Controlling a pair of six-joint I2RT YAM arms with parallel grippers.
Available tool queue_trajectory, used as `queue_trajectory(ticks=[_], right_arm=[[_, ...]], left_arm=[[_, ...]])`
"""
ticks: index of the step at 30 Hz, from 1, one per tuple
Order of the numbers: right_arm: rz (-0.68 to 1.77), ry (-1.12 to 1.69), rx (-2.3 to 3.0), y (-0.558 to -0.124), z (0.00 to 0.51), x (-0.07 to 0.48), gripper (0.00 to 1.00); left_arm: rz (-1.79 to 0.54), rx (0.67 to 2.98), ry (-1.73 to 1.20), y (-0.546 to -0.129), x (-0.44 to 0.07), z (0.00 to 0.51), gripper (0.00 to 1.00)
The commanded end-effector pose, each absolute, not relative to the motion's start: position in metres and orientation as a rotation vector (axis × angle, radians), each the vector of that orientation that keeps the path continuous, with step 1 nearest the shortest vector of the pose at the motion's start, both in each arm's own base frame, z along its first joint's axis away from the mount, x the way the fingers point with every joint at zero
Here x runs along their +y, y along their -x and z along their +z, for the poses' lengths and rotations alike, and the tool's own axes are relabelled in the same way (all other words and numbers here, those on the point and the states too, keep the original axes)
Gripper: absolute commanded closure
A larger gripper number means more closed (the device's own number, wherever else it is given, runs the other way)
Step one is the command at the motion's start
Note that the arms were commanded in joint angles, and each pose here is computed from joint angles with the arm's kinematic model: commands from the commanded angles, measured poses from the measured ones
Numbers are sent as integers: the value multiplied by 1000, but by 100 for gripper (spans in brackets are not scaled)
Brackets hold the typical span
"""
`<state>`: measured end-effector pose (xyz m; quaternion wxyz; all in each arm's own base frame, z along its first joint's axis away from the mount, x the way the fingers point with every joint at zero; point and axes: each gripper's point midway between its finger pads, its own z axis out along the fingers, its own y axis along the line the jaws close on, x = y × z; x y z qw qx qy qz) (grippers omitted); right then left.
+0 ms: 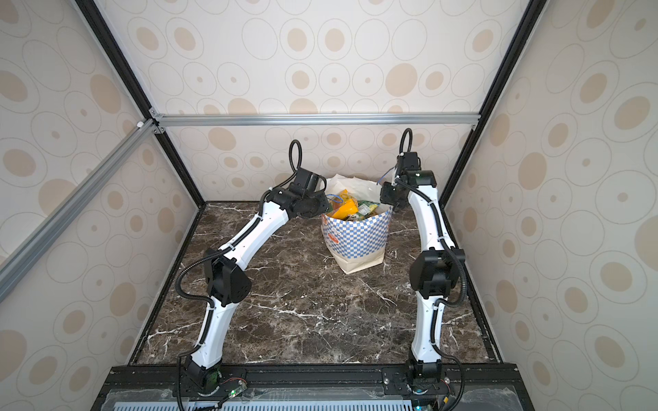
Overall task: Take the snacks out of the paper bag
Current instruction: 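Grip the bag rim with both grippers and pull it nearer the robot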
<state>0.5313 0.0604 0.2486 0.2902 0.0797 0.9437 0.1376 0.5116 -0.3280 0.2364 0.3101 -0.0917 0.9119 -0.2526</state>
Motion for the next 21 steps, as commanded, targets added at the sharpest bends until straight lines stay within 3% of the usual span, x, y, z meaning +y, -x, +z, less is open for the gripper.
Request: queue_trajectory(ticks=[1,4,10,18,21], right_arm=[[472,-248,2534,-518,259,70,84],[545,-283,2545,-505,266,81,88],[619,-233,2582,-450,265,118,97],[662,-290,2624,-328,233,137,97],[748,-248,2652,-291,223,152,86]], left_arm=[[-714,2378,260,-508,-319,260,89],[-733,2379,251,-503,-318,267,100],[-748,2374,194,-480,-309,290,100],[-743,2462,187,-398,-275,280,100],[-777,2441,224,-376,-263,277,100]])
